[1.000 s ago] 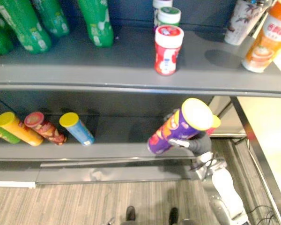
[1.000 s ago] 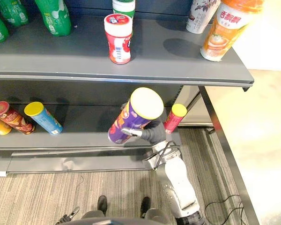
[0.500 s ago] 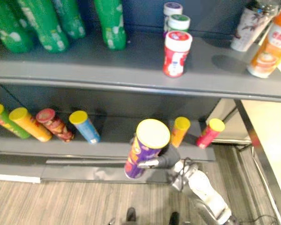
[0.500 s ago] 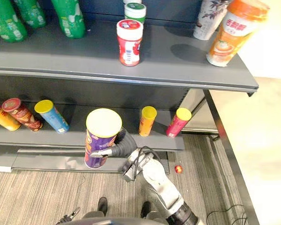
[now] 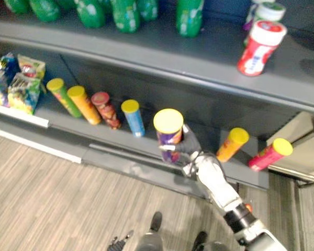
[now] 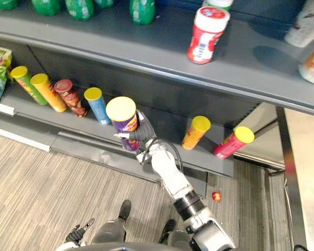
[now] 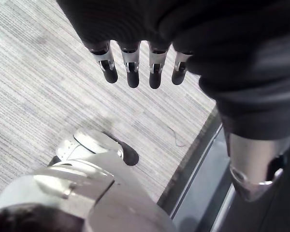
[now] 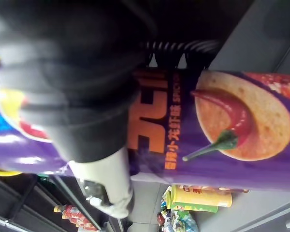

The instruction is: Put the gum and the chips on the shelf.

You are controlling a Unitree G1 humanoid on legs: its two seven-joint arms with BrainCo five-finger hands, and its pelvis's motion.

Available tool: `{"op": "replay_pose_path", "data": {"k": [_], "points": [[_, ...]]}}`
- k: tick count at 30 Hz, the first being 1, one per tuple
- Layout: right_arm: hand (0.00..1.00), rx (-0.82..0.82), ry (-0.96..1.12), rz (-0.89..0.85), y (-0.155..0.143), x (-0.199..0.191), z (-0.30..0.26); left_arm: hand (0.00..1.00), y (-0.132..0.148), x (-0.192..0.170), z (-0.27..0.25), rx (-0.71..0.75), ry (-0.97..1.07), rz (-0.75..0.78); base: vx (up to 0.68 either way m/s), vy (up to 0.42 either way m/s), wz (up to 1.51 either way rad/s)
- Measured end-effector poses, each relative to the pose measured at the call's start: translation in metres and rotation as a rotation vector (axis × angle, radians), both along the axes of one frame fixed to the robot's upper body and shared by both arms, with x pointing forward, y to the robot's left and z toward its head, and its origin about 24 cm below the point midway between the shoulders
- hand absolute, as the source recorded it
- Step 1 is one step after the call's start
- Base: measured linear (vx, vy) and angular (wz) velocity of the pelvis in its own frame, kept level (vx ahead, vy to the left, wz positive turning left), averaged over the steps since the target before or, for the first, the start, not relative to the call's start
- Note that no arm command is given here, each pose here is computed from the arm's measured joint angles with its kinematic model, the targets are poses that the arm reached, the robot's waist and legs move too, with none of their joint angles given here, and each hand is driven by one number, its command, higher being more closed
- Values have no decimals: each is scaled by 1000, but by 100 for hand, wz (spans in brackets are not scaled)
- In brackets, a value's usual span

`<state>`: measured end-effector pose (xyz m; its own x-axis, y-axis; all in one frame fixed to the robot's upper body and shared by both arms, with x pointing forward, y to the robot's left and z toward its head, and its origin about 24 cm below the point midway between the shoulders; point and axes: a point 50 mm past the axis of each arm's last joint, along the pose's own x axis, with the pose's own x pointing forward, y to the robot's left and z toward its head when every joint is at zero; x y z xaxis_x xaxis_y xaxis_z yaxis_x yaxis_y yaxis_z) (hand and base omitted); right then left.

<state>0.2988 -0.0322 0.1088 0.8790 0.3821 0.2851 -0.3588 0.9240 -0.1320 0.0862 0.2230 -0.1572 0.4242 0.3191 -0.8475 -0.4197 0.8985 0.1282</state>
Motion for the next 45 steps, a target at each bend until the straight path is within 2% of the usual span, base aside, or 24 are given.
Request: {"op": "replay_pose_path", "data": {"k": [7,14,21,30,45], "points": [[100,30,-56,-116,7,30,30,0,-2,29,10,33,-85,-35,-57,-9,14],[100,139,-103,-337,-27,56,65,0,-6,55,21,37,-186,-57,-80,-29,29],[100,272,-153,-505,-54,67,96,0,-12,79,33,37,-285,-61,5,-35,10],[100,354,-194,-591,-65,67,114,0,-21,104,46,16,-382,-40,1,-31,-8],[100,366,-231,-669,-66,62,117,0,-44,121,57,-38,-471,-73,15,-44,-6]]}}
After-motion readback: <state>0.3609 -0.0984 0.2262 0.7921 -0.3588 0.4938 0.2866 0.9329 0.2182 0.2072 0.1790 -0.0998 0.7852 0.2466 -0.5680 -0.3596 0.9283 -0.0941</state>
